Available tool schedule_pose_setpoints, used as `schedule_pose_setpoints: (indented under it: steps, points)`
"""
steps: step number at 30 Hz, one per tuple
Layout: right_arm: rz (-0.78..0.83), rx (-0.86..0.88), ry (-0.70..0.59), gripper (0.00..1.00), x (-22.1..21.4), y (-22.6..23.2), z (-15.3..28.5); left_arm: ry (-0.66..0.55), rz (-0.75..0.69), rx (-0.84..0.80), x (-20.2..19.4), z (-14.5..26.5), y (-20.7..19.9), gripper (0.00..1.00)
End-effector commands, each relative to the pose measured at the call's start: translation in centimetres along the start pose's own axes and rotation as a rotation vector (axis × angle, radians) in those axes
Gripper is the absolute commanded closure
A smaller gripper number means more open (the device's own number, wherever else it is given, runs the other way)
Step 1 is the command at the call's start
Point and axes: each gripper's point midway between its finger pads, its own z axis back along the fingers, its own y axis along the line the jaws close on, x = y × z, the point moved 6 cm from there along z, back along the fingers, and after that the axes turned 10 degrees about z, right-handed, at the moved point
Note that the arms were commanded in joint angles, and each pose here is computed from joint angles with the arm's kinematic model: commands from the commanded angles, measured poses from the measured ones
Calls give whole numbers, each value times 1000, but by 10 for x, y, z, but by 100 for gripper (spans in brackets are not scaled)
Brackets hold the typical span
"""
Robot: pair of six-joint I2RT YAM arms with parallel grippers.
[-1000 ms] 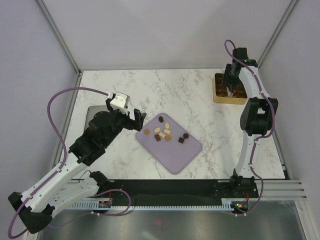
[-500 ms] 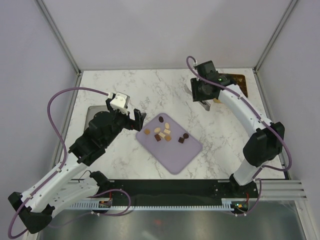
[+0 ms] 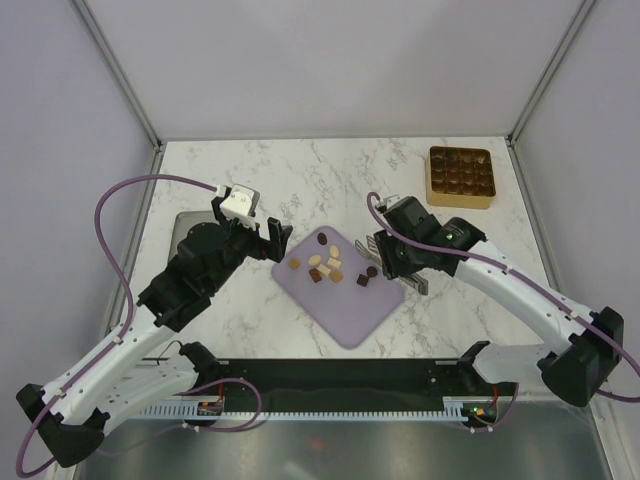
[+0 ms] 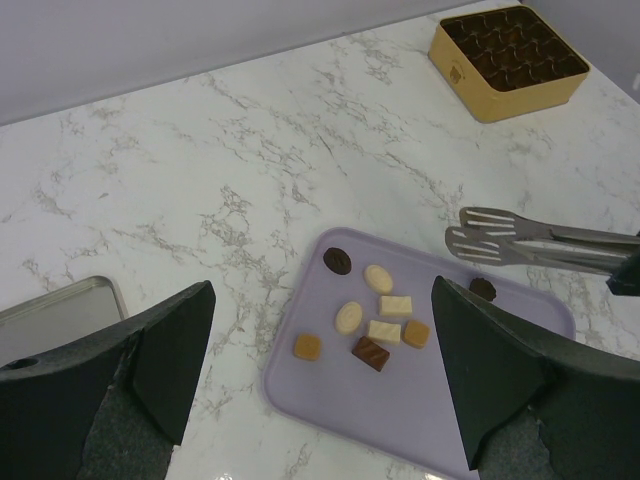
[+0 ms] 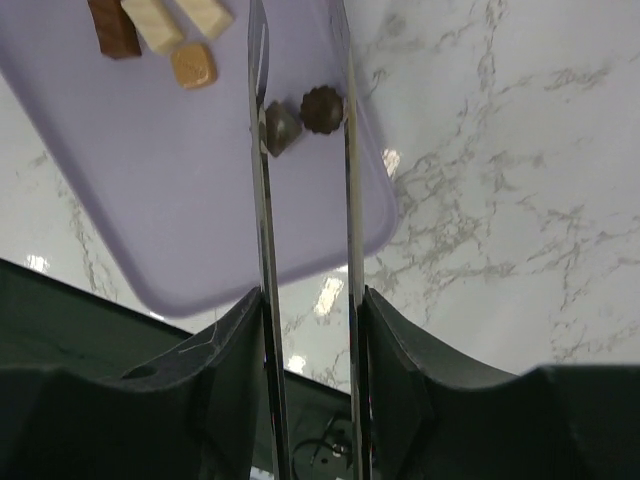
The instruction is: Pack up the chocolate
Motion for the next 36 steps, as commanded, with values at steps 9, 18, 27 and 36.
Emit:
schedule_pose_setpoints:
  steps: [9, 18, 27, 36]
  points:
    - [-66, 16, 60, 52, -52, 4, 6, -28, -36, -5, 6, -1, 0, 3]
    - [-64, 38, 65, 52, -59, 7, -6, -20, -43, 10, 4, -3, 2, 3]
    - [-51, 29, 80, 52, -59, 7, -17, -12, -47, 3, 2, -5, 0, 3]
    - [-49, 44, 101, 53, -60, 10, -27, -14, -48, 4, 3, -5, 0, 3]
